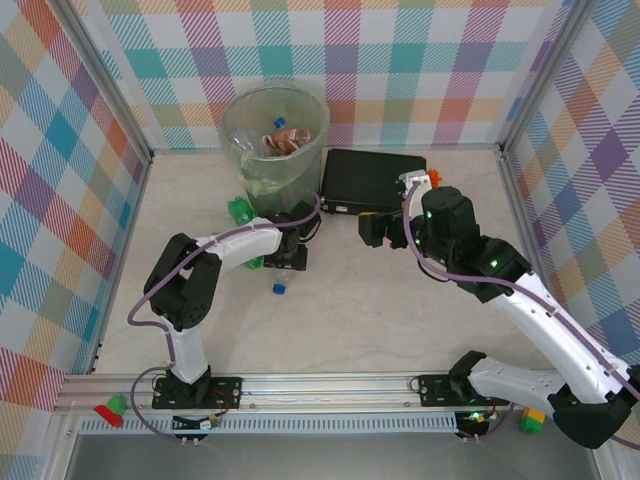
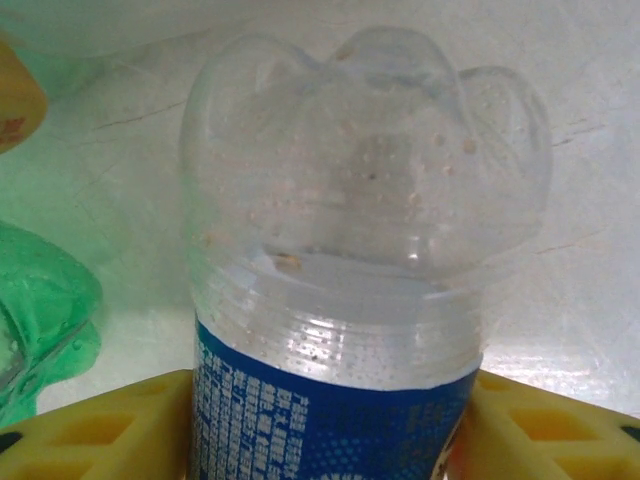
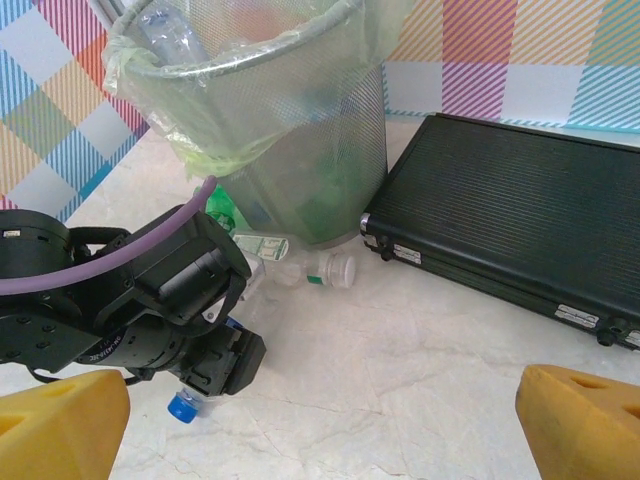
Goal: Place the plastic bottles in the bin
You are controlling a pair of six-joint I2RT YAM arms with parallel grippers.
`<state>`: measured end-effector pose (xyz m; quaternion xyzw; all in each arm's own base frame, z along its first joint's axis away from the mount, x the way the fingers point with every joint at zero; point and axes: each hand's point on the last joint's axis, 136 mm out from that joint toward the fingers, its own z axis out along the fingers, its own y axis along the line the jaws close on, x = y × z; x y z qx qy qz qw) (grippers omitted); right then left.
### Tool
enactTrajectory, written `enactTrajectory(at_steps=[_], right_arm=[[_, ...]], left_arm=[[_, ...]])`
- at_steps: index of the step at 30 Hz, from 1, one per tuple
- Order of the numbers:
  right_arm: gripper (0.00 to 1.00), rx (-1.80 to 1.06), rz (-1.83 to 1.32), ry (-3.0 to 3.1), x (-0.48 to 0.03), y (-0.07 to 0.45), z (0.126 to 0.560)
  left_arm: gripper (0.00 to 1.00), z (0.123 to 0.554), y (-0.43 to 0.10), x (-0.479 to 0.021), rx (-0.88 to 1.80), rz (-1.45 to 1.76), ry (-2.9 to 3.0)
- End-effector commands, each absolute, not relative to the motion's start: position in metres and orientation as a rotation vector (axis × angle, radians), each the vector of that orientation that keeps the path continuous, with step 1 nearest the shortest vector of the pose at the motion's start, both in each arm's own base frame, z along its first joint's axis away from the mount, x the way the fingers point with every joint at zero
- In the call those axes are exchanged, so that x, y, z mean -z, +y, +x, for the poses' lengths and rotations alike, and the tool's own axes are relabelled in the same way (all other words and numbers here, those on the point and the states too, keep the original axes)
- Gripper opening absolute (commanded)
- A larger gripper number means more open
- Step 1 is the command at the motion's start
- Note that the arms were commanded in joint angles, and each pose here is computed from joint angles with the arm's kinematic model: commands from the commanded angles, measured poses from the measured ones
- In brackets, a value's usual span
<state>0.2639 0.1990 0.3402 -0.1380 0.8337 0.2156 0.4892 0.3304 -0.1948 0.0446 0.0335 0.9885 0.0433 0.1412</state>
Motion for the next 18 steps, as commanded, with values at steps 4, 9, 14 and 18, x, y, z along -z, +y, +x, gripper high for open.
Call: enactTrajectory(at_steps=[4, 9, 14, 18], right_arm=[[0.99, -0.566, -0.311, 2.010, -0.342, 0.193, 0.255], [0.99, -0.593, -0.307, 2.005, -0.344, 0.195, 0.253], [0.99, -0.619, -0.328, 1.978, -0.352, 0.200, 0.253], [0.99, -0.673, -0.355, 1.938, -0.363, 0.209, 0.252]], left_arm=[[0.56, 0.324, -0.212, -0.072, -0.071, 0.133, 2.818], [0.55, 0.321, -0.221, -0.112, 0.017, 0.107, 2.749], [0.54, 0.326, -0.228, -0.175, 0.128, 0.078, 2.631], [0.53, 0.333, -0.231, -0.234, 0.202, 0.065, 2.516]])
